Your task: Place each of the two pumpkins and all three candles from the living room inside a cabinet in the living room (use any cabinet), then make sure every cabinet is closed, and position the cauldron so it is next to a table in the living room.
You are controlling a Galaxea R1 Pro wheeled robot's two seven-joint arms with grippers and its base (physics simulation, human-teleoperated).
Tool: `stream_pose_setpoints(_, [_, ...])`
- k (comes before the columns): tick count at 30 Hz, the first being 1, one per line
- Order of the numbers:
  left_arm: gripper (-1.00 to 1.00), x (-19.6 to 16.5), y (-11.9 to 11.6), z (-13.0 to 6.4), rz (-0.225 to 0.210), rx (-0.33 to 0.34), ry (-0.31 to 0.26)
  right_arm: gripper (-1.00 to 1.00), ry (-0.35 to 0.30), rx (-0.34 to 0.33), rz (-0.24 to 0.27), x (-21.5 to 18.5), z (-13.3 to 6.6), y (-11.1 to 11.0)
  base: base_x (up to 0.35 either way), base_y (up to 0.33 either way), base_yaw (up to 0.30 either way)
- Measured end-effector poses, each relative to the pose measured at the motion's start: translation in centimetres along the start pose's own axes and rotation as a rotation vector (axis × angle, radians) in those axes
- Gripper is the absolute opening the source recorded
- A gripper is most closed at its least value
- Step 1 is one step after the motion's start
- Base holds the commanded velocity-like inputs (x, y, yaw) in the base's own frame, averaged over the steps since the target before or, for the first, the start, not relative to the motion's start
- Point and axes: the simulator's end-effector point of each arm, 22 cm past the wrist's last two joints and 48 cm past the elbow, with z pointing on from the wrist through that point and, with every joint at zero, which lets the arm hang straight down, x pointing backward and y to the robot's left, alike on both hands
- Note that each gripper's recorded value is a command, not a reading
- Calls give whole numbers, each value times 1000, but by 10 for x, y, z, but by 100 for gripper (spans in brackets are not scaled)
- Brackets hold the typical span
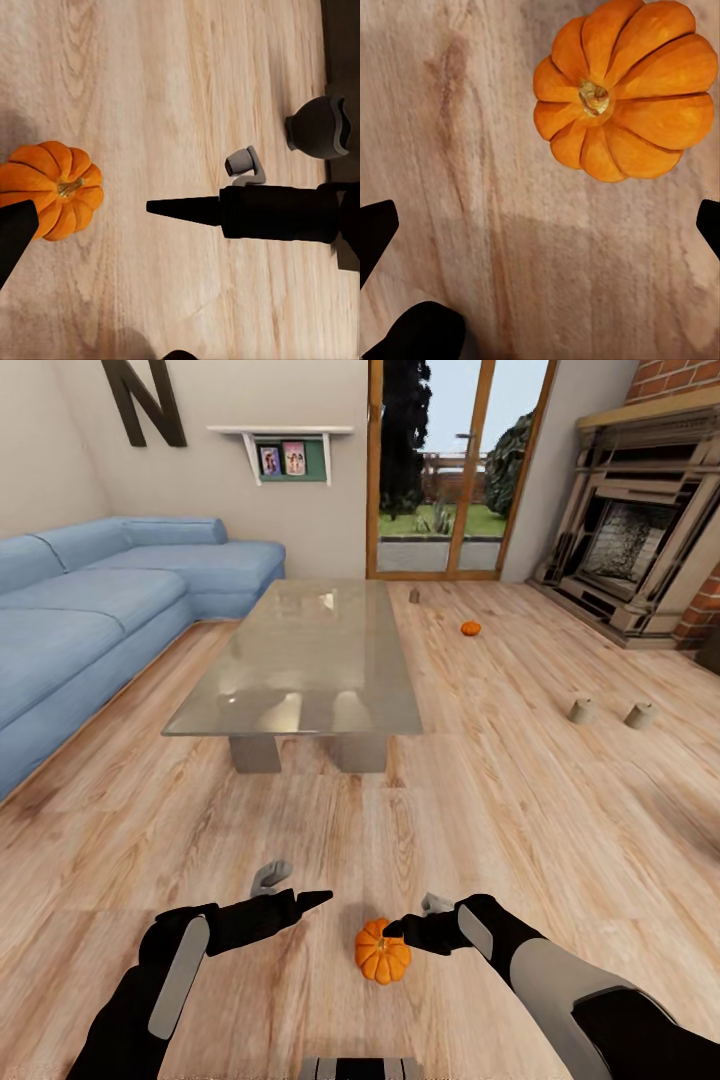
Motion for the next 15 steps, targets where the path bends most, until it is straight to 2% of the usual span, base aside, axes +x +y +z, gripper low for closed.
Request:
stream_pose_setpoints(8, [100, 9, 12, 8, -23, -8, 21, 100, 25, 4, 16, 9, 13, -10, 0, 0, 0])
stream_pose_setpoints(15, [100, 16, 24, 14, -44, -19, 38, 100, 18, 12, 19, 13, 24, -20, 0, 0, 0])
